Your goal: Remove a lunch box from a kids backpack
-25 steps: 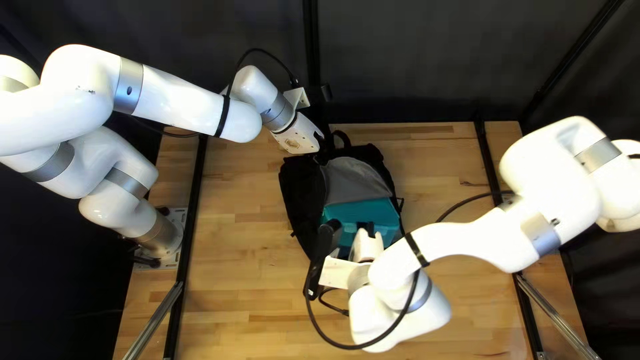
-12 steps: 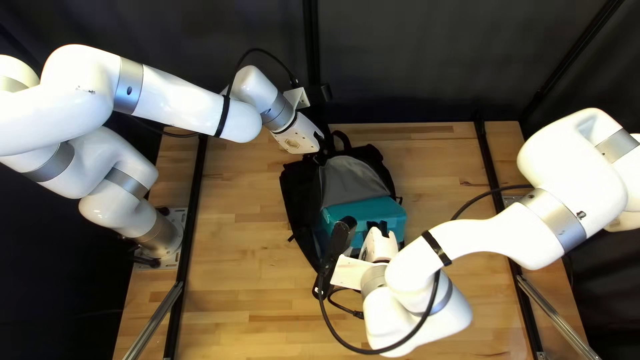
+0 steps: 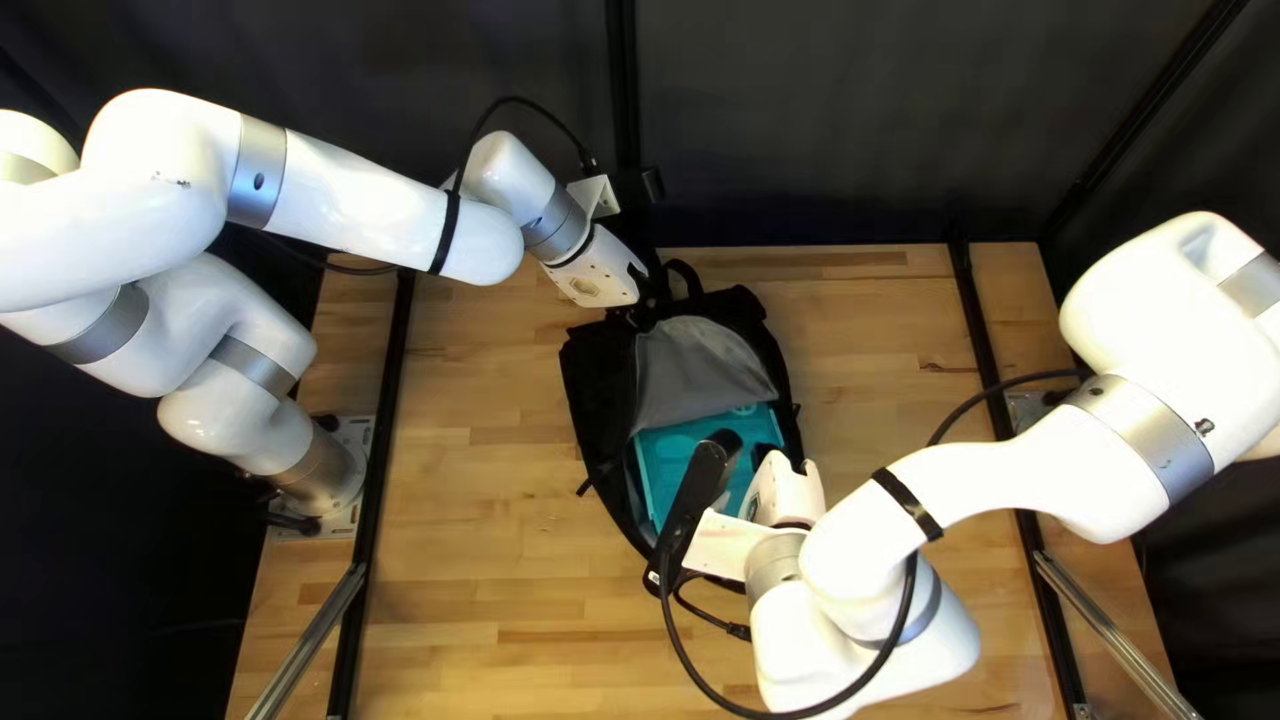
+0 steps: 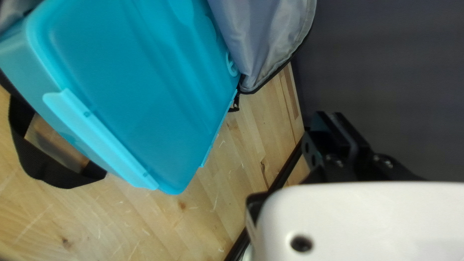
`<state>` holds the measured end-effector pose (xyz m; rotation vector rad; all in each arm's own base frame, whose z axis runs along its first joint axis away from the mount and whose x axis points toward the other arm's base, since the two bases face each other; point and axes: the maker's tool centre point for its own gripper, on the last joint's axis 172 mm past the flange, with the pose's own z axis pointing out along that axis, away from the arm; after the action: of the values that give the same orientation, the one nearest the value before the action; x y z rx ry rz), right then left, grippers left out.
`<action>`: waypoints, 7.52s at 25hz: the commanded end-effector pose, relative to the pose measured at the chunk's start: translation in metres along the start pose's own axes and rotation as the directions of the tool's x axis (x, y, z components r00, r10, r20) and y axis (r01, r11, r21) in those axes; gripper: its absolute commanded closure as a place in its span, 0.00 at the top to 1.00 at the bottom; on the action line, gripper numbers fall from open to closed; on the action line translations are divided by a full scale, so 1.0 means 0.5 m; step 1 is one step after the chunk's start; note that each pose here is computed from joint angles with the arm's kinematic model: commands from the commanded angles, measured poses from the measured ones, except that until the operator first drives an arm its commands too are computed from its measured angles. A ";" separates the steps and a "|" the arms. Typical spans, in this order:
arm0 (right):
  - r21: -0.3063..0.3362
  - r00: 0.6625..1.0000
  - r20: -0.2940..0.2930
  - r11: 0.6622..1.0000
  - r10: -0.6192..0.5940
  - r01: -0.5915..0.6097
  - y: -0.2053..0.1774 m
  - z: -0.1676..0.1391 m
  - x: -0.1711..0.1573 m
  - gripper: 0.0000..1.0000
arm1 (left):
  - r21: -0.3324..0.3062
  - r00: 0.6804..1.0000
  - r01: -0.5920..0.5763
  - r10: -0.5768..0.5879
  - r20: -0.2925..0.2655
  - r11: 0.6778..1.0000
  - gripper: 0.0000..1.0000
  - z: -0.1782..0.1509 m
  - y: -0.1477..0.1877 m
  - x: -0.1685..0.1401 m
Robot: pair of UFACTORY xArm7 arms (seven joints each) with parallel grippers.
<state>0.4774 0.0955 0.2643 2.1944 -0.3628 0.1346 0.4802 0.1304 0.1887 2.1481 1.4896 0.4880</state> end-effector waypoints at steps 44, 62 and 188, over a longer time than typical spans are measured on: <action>0.178 0.877 -0.343 0.893 -0.337 0.413 -0.260 -0.099 -0.073 1.00 | 0.000 1.000 0.000 0.000 0.000 1.000 0.00 0.000 0.000 0.000; -0.025 0.782 -0.388 0.853 -0.488 0.521 -0.299 -0.016 -0.035 1.00 | 0.000 1.000 0.000 0.000 0.000 1.000 0.00 0.000 0.000 0.000; -0.384 0.938 0.051 0.860 -0.343 0.336 -0.031 0.260 -0.479 0.65 | 0.000 1.000 0.000 0.000 0.000 1.000 0.00 0.000 0.000 0.000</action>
<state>0.2503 0.0497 0.1215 1.8165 0.0205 -0.1220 0.4802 0.1304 0.1887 2.1481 1.4896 0.4880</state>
